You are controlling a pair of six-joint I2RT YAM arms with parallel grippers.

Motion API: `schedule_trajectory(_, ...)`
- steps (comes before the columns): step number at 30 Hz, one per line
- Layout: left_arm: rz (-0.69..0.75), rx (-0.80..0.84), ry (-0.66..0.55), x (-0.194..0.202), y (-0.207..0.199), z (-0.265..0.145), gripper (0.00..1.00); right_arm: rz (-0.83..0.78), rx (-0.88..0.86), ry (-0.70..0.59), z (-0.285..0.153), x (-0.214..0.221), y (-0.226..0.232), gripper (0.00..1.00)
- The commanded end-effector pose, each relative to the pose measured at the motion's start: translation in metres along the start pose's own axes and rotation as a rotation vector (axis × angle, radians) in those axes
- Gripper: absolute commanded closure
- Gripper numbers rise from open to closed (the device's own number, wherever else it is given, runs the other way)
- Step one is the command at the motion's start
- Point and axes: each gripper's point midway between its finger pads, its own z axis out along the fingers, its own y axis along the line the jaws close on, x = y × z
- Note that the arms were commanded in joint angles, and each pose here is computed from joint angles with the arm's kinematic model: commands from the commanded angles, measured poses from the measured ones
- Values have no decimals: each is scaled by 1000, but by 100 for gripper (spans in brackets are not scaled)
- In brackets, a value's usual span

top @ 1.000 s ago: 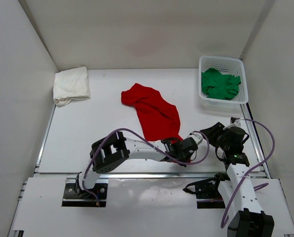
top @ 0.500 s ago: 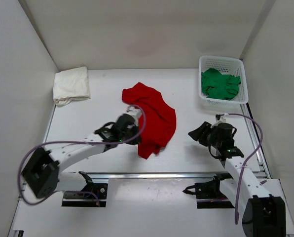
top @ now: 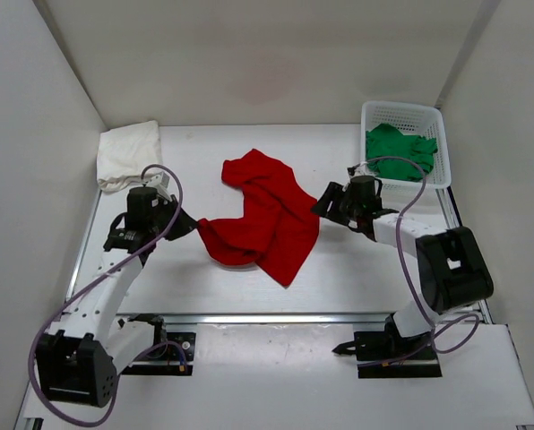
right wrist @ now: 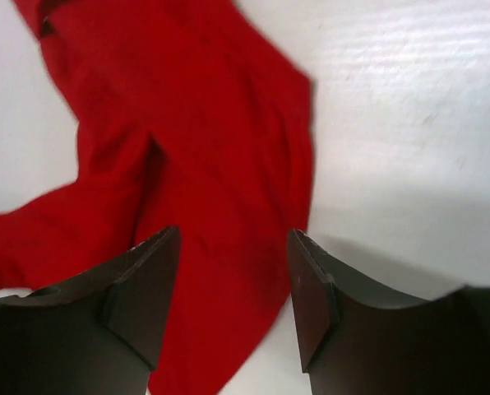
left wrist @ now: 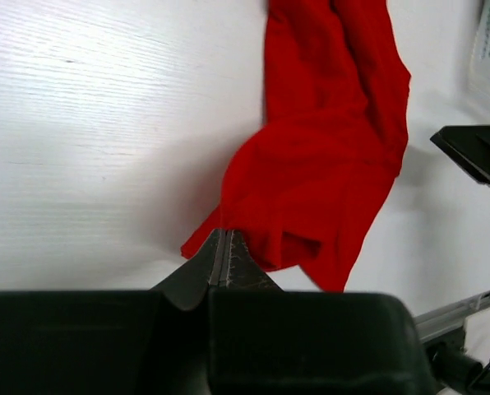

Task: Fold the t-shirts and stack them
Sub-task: Flatten out the tshirt

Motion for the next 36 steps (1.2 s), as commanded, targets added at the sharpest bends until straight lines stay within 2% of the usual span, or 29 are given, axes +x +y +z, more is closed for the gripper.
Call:
schedule_trajectory(1, -80, 66, -17, -22, -7, -2, 100, -50, 81, -79, 14, -28, -6, 47)
schedule_trajectory(6, -151, 147, -35, -30, -20, 14, 100, -25, 114, 48, 39, -3, -22, 47)
schedule_trajectory(9, -134, 154, -71, -42, -36, 16, 100, -20, 32, 93, 51, -2, -8, 51)
schedule_trajectory(10, -125, 148, -103, -52, -40, 16, 100, -15, 11, 102, 54, -3, -5, 58)
schedule_trajectory(11, -127, 143, -115, -58, -42, 18, 100, -26, -27, 101, 55, -7, 7, 79)
schedule_trajectory(13, -155, 197, -127, -72, -51, 18, 100, -33, -80, 83, 52, -19, 20, 95)
schedule_trajectory(14, -177, 234, -134, -82, -56, 16, 100, -42, -109, 48, 42, -33, 32, 100)
schedule_trajectory(15, -196, 257, -136, -88, -58, 14, 100, -40, -101, 42, 39, -33, 31, 99)
schedule_trajectory(17, -211, 273, -165, -108, -58, 9, 100, -89, -127, -36, 13, -55, 51, 100)
schedule_trajectory(20, -200, 312, -294, -160, -65, -24, 100, -184, -166, -178, -50, -97, 93, 100)
schedule_trajectory(23, -167, 348, -360, -187, -81, -50, 100, -258, -197, -273, -105, -120, 130, 100)
schedule_trajectory(25, -153, 377, -419, -203, -89, -68, 100, -286, -197, -285, -129, -125, 144, 100)
schedule_trajectory(26, -158, 378, -448, -213, -91, -79, 100, -311, -240, -339, -154, -140, 163, 100)
schedule_trajectory(31, -132, 342, -610, -260, -90, -139, 100, -393, -366, -422, -246, -168, 233, 99)
schedule_trajectory(34, -99, 306, -659, -271, -97, -159, 100, -434, -426, -468, -289, -176, 266, 100)
schedule_trajectory(36, -78, 277, -673, -271, -99, -165, 100, -433, -425, -475, -295, -182, 264, 100)
